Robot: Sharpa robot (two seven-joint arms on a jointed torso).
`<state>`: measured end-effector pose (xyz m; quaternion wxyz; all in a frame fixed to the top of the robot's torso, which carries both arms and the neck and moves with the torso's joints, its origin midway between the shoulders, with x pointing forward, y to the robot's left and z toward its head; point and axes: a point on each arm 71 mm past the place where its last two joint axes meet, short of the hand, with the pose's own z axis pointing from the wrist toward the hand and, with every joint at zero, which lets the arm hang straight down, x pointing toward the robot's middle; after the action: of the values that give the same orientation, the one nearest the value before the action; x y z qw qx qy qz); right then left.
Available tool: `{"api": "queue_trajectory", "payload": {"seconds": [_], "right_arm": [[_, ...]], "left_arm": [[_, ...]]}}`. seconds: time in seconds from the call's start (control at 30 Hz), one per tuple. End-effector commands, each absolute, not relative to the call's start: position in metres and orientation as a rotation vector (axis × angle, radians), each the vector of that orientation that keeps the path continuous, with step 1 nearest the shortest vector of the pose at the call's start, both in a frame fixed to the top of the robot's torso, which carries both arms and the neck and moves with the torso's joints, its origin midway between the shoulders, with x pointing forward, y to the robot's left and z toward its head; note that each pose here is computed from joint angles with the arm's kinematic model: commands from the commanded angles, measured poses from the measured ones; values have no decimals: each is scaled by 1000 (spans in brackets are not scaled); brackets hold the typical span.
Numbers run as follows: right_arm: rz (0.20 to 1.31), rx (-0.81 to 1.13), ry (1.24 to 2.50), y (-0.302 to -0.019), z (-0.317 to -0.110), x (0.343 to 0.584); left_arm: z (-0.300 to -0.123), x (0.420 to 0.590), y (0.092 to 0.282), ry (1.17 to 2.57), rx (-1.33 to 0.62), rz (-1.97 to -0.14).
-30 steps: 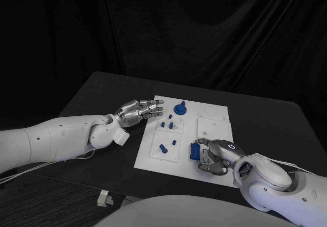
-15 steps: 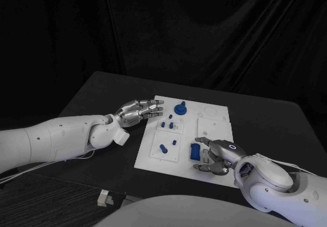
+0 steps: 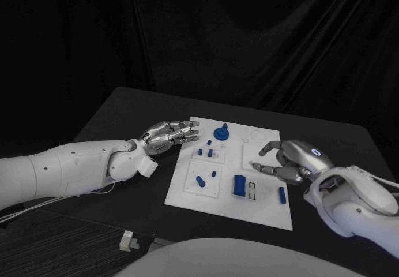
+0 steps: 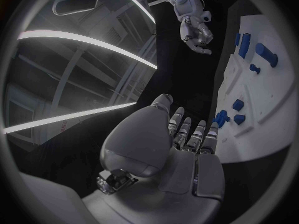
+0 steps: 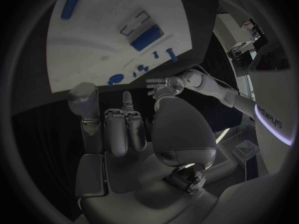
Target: Assemble the parts on the task board
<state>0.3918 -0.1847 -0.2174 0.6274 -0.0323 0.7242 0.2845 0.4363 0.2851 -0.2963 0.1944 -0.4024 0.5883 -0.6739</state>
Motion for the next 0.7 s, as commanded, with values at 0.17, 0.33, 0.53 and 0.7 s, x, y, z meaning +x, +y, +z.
{"api": "queue_trajectory", "payload": {"seconds": [0.17, 0.33, 0.53, 0.7], "right_arm": [[475, 23, 1785, -209, -196, 416], [381, 46, 1900, -219, -200, 424], [286, 48, 2033, -226, -210, 431], [202, -13, 2134, -229, -219, 434]], "left_arm": [[-282, 433, 287, 1485, -916, -1884], [-276, 427, 288, 1456, -736, -1817], [-272, 425, 290, 1423, -602, -1741], [-273, 427, 290, 1424, -575, -1715]]}}
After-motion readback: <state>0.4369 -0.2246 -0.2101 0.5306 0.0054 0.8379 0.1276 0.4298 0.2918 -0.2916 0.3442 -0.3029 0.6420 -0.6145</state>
